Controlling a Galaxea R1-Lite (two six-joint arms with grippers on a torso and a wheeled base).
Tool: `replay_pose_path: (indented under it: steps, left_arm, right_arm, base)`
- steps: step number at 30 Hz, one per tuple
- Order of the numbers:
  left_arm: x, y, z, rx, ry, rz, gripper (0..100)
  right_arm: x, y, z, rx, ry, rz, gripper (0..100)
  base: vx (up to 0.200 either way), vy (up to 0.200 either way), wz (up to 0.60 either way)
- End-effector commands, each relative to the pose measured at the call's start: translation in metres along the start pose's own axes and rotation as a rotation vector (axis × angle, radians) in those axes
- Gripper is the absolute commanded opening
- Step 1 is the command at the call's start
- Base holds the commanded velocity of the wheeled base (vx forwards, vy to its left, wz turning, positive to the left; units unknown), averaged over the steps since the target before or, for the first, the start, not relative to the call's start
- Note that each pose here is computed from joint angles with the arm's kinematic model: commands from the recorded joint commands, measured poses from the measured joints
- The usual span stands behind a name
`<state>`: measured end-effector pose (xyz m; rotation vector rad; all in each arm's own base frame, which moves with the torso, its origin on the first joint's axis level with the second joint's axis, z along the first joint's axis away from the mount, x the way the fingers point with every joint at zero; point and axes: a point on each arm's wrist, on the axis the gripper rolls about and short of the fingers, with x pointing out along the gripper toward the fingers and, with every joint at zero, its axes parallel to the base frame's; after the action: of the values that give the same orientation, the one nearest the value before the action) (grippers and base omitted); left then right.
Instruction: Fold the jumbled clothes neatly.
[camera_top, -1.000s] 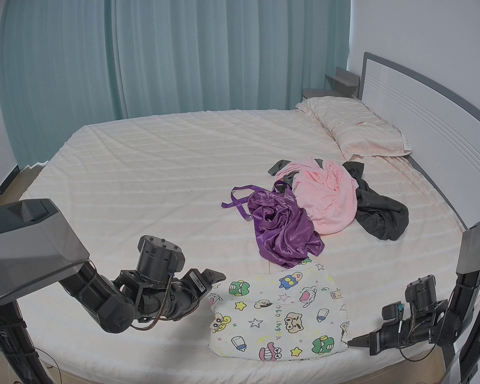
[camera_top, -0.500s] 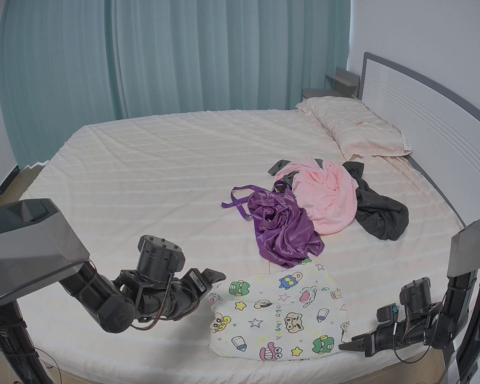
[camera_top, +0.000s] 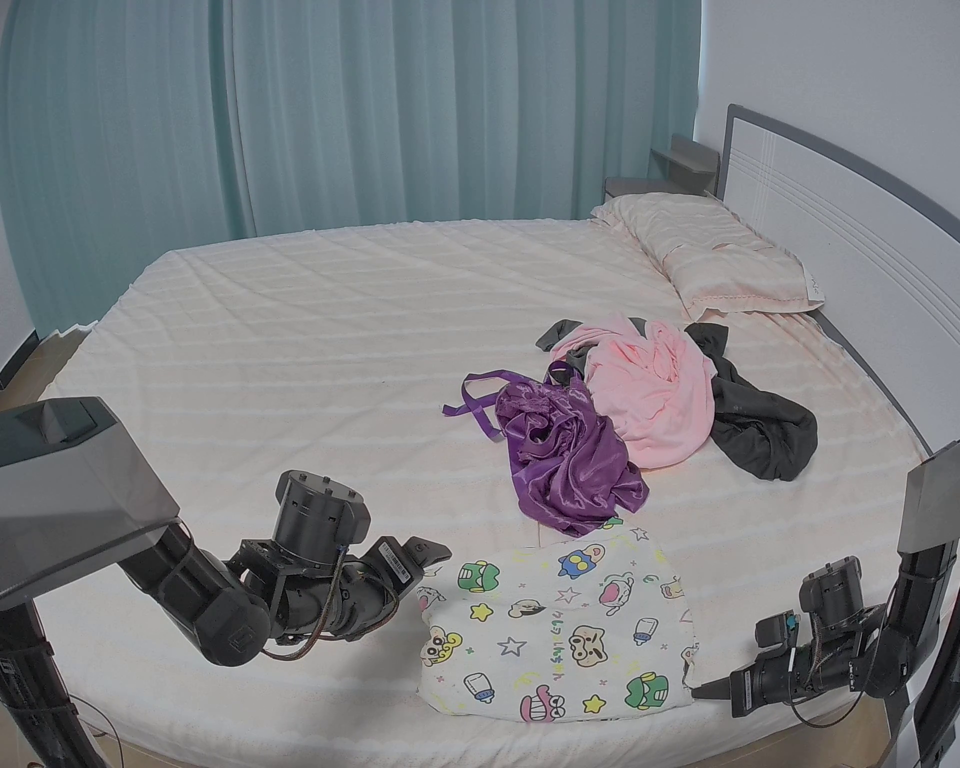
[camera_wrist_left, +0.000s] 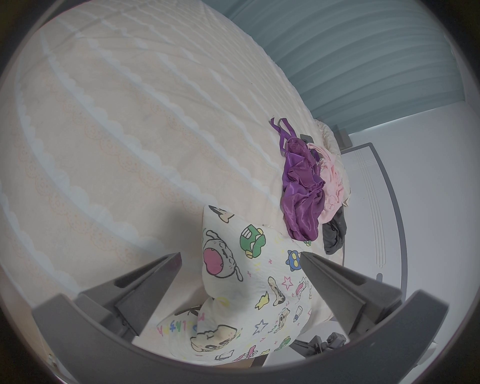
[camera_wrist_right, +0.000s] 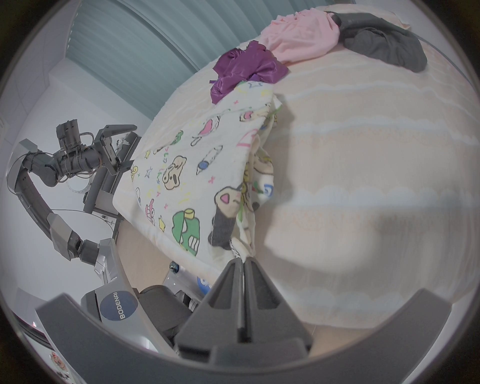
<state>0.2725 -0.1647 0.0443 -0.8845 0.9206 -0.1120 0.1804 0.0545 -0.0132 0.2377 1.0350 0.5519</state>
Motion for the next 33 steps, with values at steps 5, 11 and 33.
replay_pose_path:
  steps: [5, 11, 33]
  left_arm:
    - [-0.001, -0.001, 0.001, 0.001, -0.007, -0.004, 100]
    - [-0.003, -0.003, -0.001, 0.005, -0.005, -0.009, 100]
    - [0.000, -0.025, -0.042, 0.042, 0.055, -0.144, 100]
  right_arm:
    - [-0.011, 0.003, -0.005, 0.009, 0.015, -0.009, 0]
    - [-0.012, 0.002, -0.004, 0.012, 0.012, -0.023, 0]
    - [-0.014, 0.004, -0.007, 0.003, 0.025, -0.079, 100]
  base:
    - [0.000, 0.000, 0.00]
    - [0.000, 0.000, 0.00]
    - [0.000, 0.000, 0.00]
